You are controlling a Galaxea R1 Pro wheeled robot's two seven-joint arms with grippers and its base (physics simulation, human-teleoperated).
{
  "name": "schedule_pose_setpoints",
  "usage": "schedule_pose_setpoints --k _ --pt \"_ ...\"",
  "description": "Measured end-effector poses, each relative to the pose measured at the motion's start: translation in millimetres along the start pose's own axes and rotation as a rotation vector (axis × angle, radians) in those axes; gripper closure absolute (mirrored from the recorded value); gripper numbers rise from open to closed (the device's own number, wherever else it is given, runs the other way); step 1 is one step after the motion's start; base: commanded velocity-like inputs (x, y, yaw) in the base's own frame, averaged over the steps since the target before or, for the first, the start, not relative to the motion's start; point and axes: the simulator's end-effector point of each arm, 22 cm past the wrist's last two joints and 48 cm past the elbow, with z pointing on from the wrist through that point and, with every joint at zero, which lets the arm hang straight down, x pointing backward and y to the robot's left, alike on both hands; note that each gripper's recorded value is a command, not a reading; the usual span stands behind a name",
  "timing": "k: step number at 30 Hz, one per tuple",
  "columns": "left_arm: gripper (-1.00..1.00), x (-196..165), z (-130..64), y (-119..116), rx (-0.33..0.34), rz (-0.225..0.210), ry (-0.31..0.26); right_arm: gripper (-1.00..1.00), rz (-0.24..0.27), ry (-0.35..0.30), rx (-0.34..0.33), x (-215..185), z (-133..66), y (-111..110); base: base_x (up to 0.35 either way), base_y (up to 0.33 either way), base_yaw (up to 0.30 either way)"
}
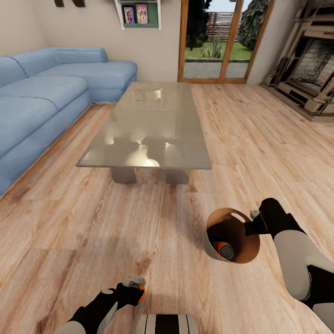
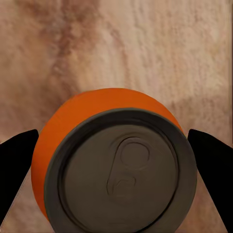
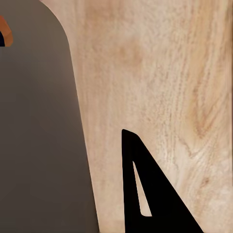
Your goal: Put the three can of soda from the living room inside the tash can in the kitchen.
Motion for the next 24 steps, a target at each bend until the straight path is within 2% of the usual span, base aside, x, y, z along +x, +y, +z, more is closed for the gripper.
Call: schedule_pose_setpoints --k 9,11,14,18,20,24 --pt "1.00 -17 -10.6 0 -0.004 0.007 -0.032 1.00 0.004 -0.037 -0.007 -7 -21.5 0 0.000 0.000 0.000" --pt "1.00 -16 -13.3 0 -0.001 0.001 -0.007 1.00 0.005 -0.045 -0.014 -8 -26.3 2 0.000 0.000 0.000" --pt "1.00 -33 -20.0 -1 0.001 0.000 -0.019 1.00 0.008 -0.057 -0.023 -10 -33.2 3 0.000 0.000 0.000" --pt "1.00 -94 -40.0 -9 0.015 0.016 -0.099 1.00 0.002 -0.071 -0.026 -12 -42.1 6 0.000 0.000 0.000" --pt "1.00 -139 -60.2 -17 0.025 0.033 -0.162 1.00 -0.002 -0.079 -0.045 -13 -46.6 13 0.000 0.000 0.000" --pt "1.00 -194 -98.7 -26 0.037 0.062 -0.239 1.00 0.002 -0.093 -0.090 -16 -56.5 24 0.000 0.000 0.000"
